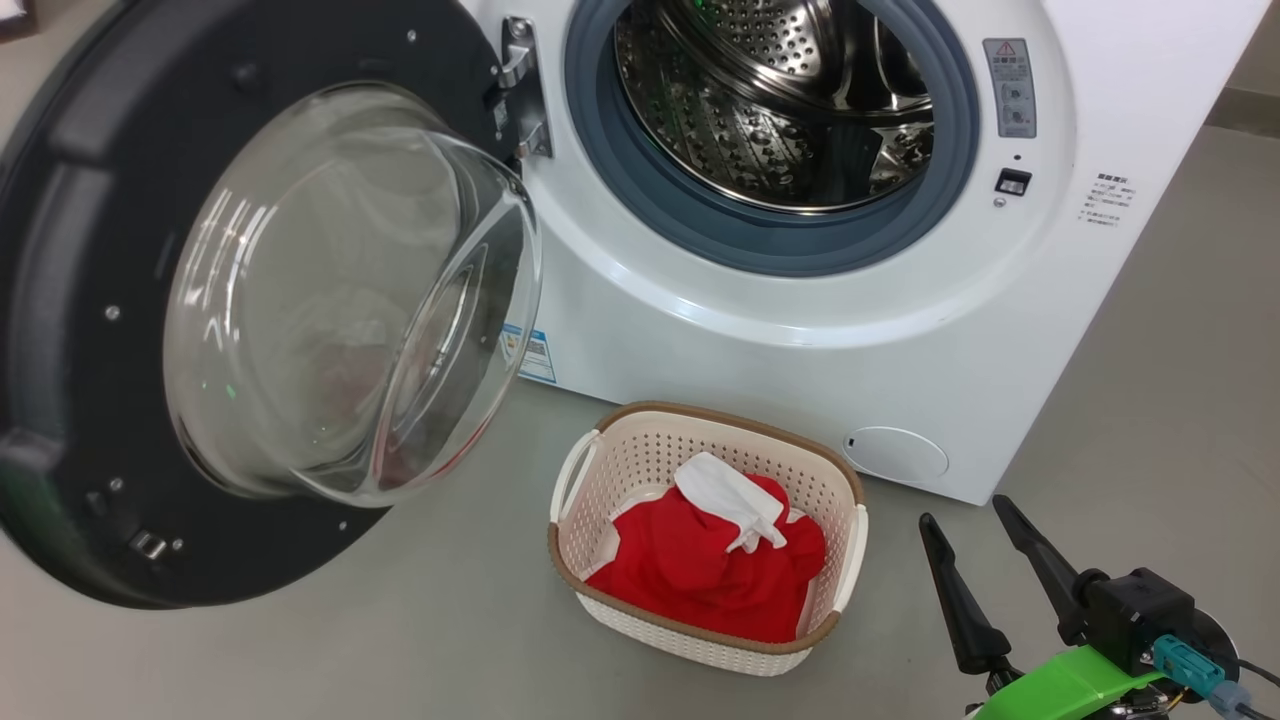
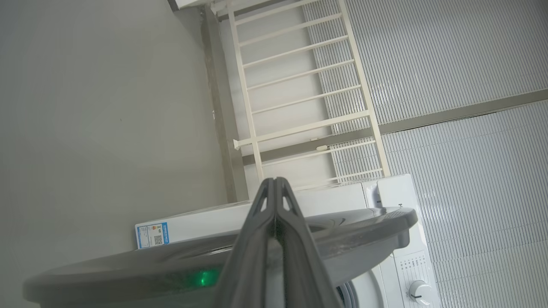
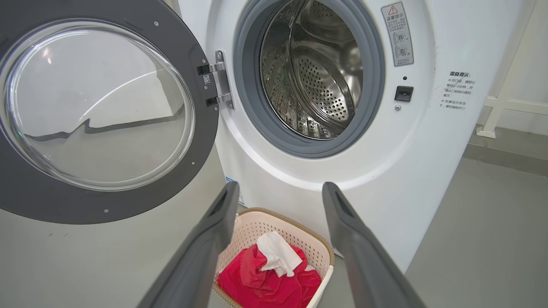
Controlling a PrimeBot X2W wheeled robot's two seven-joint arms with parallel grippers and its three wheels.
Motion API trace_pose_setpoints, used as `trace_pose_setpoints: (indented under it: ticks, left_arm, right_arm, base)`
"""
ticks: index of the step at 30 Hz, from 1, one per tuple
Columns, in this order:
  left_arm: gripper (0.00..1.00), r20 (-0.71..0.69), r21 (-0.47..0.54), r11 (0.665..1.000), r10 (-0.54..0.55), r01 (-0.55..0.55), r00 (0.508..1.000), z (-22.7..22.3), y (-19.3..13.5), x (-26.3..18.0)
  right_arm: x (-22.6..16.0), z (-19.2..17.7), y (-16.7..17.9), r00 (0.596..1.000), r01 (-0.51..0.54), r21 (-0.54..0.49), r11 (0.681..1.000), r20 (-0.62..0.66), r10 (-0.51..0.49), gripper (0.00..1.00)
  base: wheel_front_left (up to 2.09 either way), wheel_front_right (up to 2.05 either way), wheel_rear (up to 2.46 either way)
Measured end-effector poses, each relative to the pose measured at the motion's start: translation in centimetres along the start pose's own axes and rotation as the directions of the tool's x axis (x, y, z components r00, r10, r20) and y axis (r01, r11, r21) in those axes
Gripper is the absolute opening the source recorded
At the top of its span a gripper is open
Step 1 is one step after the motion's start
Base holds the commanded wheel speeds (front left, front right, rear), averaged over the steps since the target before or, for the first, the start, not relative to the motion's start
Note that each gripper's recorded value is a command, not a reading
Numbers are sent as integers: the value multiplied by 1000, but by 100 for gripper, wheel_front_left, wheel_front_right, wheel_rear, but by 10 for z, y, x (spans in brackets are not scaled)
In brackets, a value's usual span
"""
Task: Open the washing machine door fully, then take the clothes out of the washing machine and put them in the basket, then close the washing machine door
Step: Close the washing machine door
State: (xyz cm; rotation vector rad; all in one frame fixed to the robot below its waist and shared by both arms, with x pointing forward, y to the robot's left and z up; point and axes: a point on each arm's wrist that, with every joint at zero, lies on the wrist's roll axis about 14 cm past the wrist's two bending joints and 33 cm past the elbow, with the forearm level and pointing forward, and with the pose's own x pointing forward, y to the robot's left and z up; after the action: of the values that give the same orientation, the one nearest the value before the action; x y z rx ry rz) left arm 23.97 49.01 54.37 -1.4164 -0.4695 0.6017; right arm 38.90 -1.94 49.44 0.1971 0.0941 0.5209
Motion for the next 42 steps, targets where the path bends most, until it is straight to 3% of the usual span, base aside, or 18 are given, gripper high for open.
trace_pose_setpoints:
  ticks: [10,27,42]
  left_arm:
    - [0,-120,35,999,33,-29,992,-32,12,6]
    - [0,-228,31,999,18,-11,974,-42,16,-7]
    - [0,-406,62,998,13,14,914,-76,20,-26]
  right_arm:
    - [-1,-5,-6,1000,16,6,1000,-16,-15,100]
    - [1,-4,-7,1000,16,3,1000,-12,-16,100]
    - [7,-2,-11,1000,24,10,1000,-3,-24,100]
  base:
    - [0,0,0]
    - [0,0,0]
    - [0,0,0]
